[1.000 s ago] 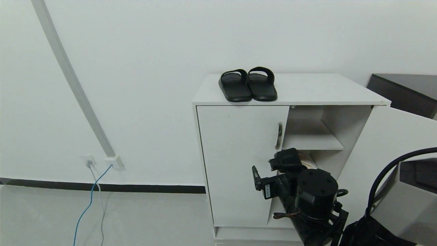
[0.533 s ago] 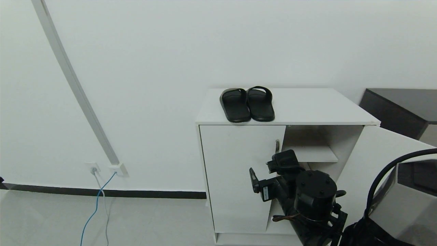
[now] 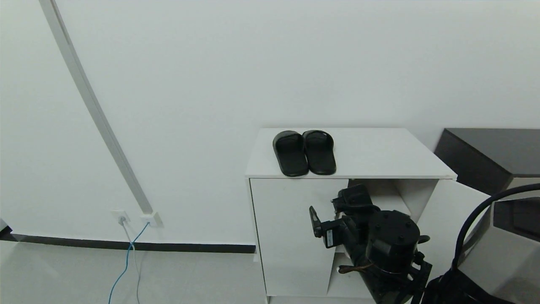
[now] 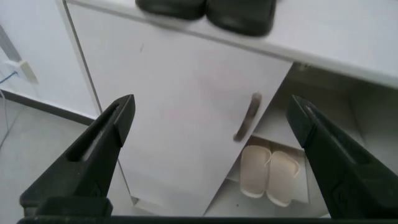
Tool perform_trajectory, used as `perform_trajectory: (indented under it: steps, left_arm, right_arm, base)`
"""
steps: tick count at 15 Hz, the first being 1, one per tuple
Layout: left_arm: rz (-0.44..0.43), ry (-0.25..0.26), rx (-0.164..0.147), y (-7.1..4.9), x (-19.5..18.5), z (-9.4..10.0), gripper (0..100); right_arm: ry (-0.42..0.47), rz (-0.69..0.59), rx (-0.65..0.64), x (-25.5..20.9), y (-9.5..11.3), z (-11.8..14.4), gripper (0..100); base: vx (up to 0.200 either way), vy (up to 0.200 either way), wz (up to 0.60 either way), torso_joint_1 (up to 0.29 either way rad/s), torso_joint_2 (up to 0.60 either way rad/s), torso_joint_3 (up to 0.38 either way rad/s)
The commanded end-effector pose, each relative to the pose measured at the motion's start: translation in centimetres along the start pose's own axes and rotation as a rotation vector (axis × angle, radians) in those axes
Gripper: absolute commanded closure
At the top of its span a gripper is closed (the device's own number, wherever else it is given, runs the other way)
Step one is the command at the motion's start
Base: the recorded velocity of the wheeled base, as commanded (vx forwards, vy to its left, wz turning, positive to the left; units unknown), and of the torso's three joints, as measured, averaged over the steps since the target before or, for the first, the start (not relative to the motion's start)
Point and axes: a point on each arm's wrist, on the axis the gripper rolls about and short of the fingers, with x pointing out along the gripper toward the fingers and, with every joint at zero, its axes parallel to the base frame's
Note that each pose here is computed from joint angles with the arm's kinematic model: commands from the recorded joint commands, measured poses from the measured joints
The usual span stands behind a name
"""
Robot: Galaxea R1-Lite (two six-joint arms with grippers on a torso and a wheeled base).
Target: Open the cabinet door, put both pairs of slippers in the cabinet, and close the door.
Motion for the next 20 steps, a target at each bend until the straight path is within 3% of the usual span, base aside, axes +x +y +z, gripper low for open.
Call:
perform_trajectory:
  steps: [1, 7, 17, 18, 20]
  left_arm:
    - [0.0, -0.001, 0.0, 0.0, 0.0, 0.0, 100]
    - [0.002, -0.001, 0.001, 0.0, 0.0, 0.0, 100]
    - [-0.001, 0.001, 0.006, 0.0, 0.0, 0.0, 100]
    - [-0.001, 0.001, 0.006, 0.0, 0.0, 0.0, 100]
    - [-0.001, 0.001, 0.007, 0.0, 0.0, 0.0, 100]
  right_arm:
    - [-0.01, -0.005, 0.007, -0.1, -0.2, 0.4, 0]
    - [-0.018, 0.008, 0.012, -0.5, 0.0, 0.8, 0]
    - [0.008, 0.053, -0.008, 1.0, 0.5, -1.5, 0]
    - [-0.004, 0.055, 0.001, 1.7, 0.5, -1.1, 0]
    - [0.053, 0.015, 0.021, 4.3, 0.2, 0.5, 0]
  base:
    - [0.0, 0.0, 0.0, 0.266, -0.6, -0.334]
    - [0.0, 0.0, 0.0, 0.223, -0.49, -0.272]
    - [0.0, 0.0, 0.0, 0.166, -0.36, -0.194]
    - [0.0, 0.0, 0.0, 0.168, -0.36, -0.183]
    - [0.0, 0.0, 0.0, 0.166, -0.35, -0.186]
